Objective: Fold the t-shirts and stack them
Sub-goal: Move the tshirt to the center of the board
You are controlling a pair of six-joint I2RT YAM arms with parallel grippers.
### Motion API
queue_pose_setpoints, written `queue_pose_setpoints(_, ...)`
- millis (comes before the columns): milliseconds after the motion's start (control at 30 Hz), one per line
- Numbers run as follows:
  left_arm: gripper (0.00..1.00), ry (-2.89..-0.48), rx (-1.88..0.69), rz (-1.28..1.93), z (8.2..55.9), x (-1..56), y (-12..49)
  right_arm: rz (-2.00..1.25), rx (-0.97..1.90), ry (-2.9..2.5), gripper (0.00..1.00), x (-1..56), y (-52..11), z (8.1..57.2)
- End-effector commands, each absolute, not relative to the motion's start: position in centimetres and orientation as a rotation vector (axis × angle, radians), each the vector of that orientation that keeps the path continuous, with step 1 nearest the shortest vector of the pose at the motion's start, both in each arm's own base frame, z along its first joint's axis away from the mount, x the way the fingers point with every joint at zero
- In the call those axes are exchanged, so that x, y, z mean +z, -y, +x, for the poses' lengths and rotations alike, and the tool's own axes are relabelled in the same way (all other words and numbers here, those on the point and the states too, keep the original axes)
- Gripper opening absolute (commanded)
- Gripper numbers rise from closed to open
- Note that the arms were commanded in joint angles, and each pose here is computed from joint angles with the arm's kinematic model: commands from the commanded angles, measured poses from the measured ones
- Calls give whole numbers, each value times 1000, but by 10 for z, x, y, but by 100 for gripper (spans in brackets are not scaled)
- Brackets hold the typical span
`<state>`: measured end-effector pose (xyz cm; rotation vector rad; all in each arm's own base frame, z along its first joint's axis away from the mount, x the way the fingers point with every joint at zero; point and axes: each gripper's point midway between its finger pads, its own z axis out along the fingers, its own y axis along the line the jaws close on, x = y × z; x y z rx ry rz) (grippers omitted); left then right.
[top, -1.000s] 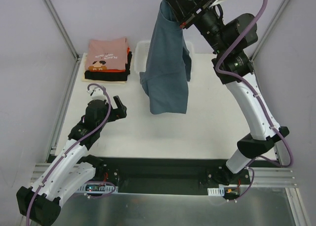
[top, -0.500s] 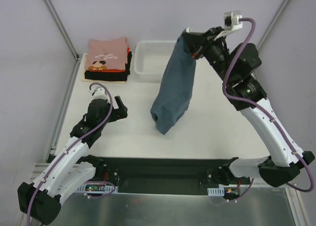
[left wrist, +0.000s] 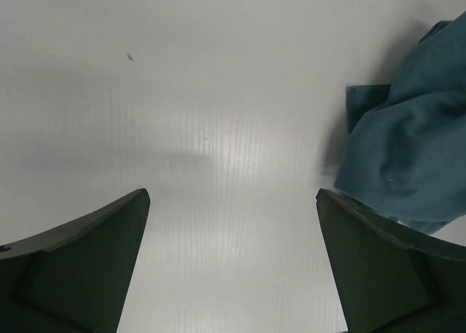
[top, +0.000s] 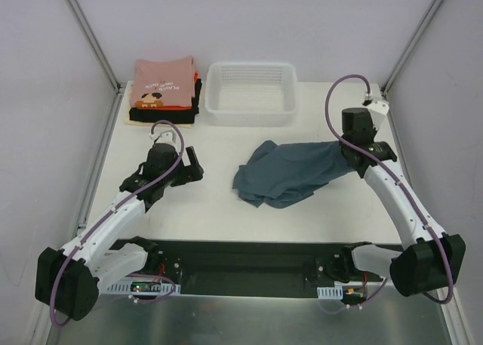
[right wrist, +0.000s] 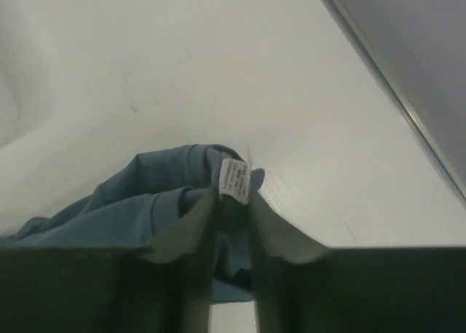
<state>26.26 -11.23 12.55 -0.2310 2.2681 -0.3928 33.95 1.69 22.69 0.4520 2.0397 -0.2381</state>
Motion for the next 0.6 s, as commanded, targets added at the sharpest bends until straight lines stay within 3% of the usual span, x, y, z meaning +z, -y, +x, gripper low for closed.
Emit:
queue_pose_setpoints(0,99,-2308,-503,-236,276,131,136,587,-414,-2092,59,208,27,329)
queue_pose_setpoints(100,99,-2396,-568,-233,278,116,152,591,-405,-2140,89,203,27,327)
queue_pose_setpoints(133,99,-2417,-582,-240,278,112,155,601,-384,-2147,91,202,25,326)
queue_pose_setpoints(567,80,-2564,-815,-195,310,85,235,519,85,-2295,96,140,-25,226)
